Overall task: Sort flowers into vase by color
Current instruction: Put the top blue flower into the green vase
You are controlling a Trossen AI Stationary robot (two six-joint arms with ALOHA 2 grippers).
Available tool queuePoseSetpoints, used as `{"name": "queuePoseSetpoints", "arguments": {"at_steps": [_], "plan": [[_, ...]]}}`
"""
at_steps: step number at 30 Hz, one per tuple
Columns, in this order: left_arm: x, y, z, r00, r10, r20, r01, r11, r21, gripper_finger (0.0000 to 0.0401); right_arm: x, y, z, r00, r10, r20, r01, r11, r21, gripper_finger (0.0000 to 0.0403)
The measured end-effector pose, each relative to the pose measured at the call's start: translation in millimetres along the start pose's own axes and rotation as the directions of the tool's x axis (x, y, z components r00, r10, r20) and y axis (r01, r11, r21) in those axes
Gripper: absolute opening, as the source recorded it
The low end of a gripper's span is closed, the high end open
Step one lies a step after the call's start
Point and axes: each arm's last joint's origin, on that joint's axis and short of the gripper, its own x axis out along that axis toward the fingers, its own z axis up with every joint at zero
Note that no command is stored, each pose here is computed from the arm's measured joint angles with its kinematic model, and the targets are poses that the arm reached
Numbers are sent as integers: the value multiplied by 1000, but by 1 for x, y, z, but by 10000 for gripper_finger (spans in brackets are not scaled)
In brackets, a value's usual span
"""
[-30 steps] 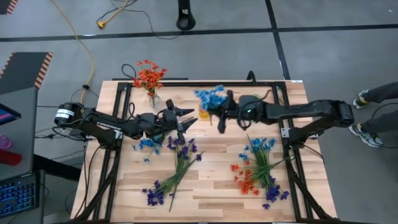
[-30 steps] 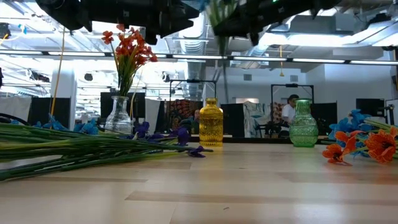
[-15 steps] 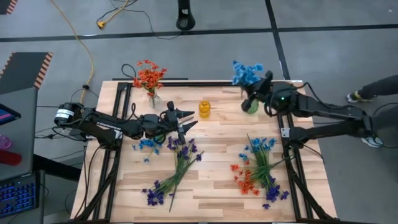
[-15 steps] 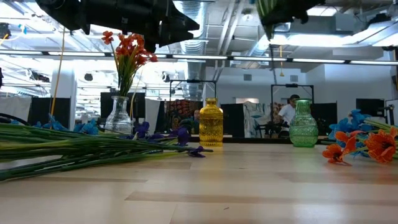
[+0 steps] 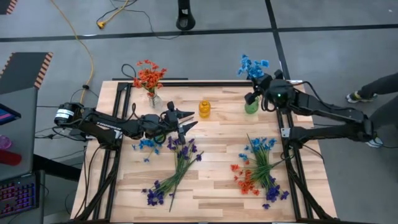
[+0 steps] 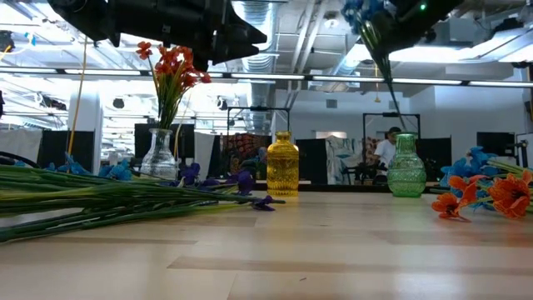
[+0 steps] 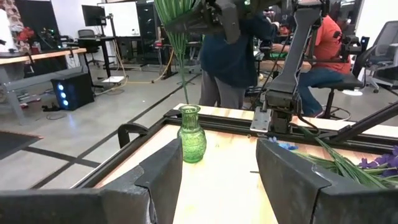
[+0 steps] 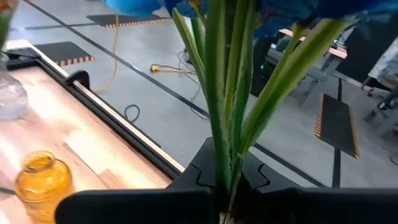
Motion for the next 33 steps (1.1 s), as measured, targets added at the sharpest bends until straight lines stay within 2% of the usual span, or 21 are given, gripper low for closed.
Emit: {"name": "queuePoseSetpoints", "arguments": {"at_steps": [7,15,23,33], "plan": [[0,0,0,1000,0,0,0,1000,0,192,13,1,-22,999,-40,-26,40,999,32,37],[0,0,0,1000,0,0,0,1000,-8,192,18,6,-35,999,-40,-13,40,997,65,37],[0,0,0,1000,0,1,0,1000,-8,192,27,13,-67,995,-94,-9,95,991,99,37],[0,0,0,1000,0,1,0,1000,-8,192,31,18,-96,994,-101,-30,104,986,131,37]]}}
